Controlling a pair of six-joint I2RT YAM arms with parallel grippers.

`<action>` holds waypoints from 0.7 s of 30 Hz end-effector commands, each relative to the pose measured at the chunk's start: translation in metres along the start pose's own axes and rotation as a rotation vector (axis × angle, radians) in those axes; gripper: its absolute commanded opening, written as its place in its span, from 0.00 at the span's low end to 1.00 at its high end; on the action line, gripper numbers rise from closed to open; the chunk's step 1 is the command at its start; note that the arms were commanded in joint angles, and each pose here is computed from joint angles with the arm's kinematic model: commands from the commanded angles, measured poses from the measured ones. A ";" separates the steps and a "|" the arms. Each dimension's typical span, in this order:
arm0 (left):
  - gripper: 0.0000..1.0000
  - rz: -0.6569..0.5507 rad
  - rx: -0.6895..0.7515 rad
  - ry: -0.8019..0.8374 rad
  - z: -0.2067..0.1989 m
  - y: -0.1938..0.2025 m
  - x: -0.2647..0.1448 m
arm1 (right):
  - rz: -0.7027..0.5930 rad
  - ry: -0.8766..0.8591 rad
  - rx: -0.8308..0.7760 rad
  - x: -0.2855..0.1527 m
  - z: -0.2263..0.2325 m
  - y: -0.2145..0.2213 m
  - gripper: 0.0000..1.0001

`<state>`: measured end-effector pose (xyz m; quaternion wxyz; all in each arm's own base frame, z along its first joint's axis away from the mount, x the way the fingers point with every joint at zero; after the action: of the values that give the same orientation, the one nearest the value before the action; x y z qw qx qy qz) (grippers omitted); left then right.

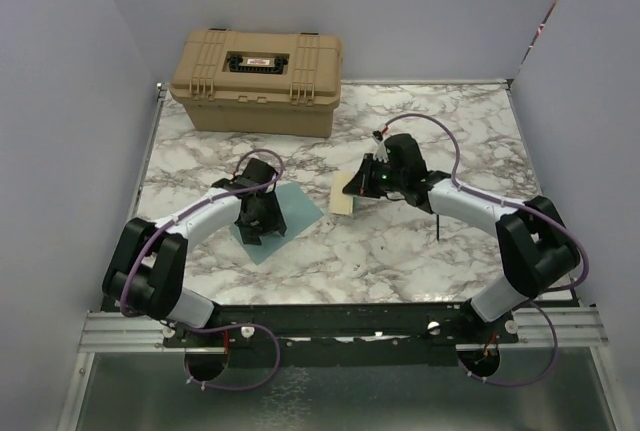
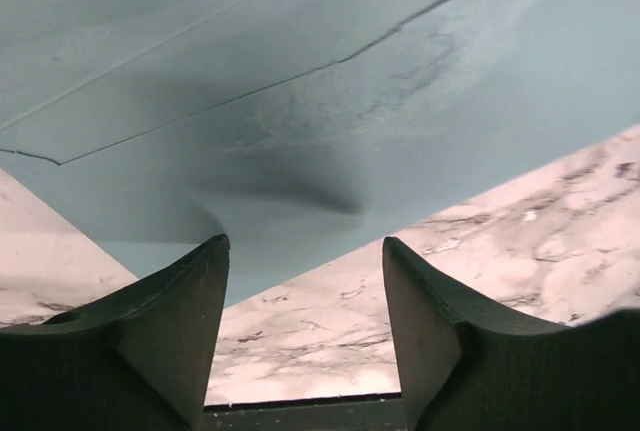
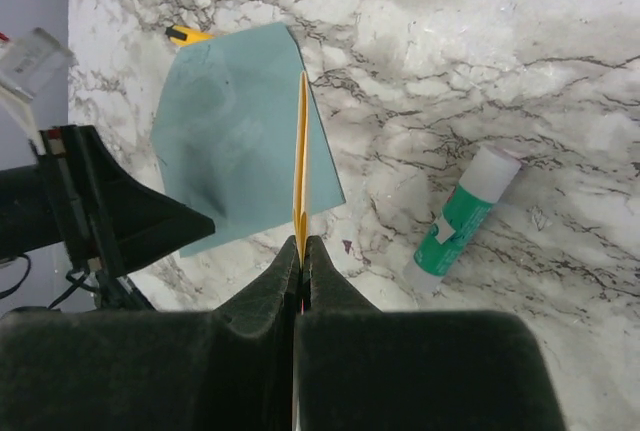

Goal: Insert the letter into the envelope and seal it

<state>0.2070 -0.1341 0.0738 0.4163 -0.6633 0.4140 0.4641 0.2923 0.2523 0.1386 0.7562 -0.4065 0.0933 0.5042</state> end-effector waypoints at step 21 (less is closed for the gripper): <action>0.58 -0.195 -0.189 -0.107 0.041 0.011 -0.027 | -0.262 -0.121 -0.096 0.114 0.046 -0.061 0.00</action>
<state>0.1822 -0.1164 0.0953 0.4154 -0.6926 0.3755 0.4548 0.3714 0.3366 0.1397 0.8022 -0.3872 -0.0005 0.4545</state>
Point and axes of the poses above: each gripper's point midway between its finger pads, its own x axis out along the fingers, its own z axis along the line the jaws close on, y = z × x, the point moved 5 cm from there along -x, back along the fingers, and after that the axes turned 1 degree about x, right-handed, at the moved point
